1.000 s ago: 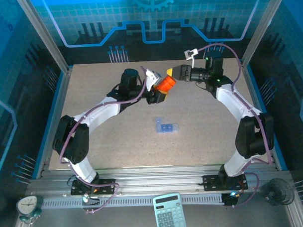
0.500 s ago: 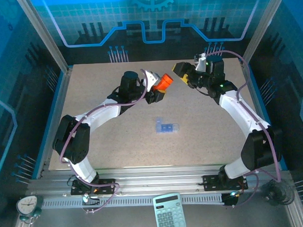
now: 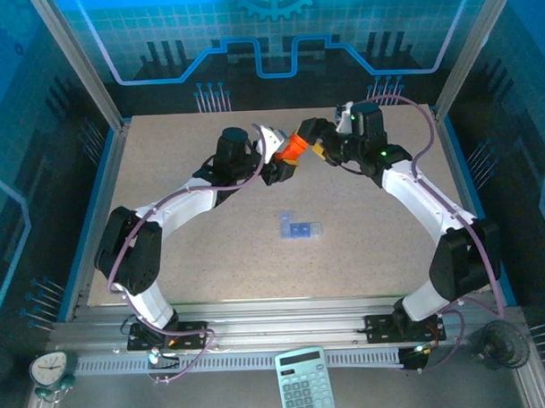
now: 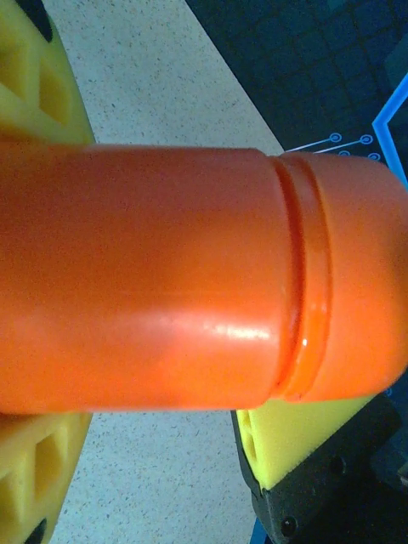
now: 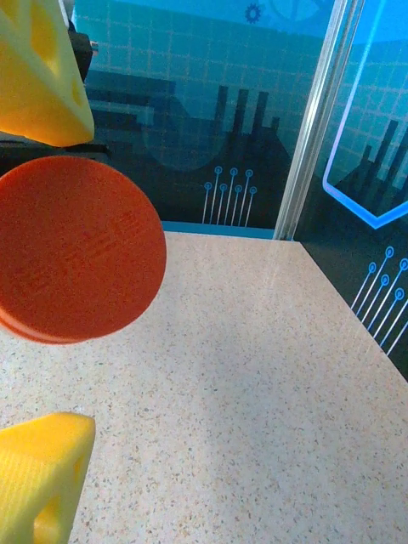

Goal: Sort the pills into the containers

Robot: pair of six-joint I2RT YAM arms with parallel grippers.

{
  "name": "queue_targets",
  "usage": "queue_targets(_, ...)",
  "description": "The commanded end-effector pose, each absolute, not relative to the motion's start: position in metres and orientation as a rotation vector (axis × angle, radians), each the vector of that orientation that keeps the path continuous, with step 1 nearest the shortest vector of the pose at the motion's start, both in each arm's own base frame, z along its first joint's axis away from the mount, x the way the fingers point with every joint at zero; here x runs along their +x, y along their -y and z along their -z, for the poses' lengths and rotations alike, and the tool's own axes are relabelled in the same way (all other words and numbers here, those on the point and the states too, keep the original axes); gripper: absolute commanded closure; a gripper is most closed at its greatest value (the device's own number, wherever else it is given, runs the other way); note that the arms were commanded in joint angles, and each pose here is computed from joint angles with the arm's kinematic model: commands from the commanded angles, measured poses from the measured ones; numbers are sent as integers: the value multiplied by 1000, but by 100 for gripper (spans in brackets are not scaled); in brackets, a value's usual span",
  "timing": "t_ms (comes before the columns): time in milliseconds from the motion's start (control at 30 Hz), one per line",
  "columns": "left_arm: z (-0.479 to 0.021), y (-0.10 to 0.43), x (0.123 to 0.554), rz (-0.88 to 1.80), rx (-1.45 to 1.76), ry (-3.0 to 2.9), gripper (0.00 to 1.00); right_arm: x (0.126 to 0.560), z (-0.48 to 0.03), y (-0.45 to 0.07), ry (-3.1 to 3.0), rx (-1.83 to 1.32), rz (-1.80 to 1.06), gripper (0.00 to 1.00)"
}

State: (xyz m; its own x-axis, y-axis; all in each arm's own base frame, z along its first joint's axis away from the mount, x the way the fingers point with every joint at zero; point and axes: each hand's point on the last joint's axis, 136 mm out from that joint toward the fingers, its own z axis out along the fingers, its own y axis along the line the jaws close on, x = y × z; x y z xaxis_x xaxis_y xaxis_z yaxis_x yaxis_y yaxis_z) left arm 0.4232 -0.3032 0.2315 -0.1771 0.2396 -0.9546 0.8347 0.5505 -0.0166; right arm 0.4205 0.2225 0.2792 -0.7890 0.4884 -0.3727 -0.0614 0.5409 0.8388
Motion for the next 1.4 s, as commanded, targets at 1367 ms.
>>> queue_targets(1367, -253, 304, 406, 918, 913, -1672, 87, 425, -329, -219, -1822, -235, -1335, 20)
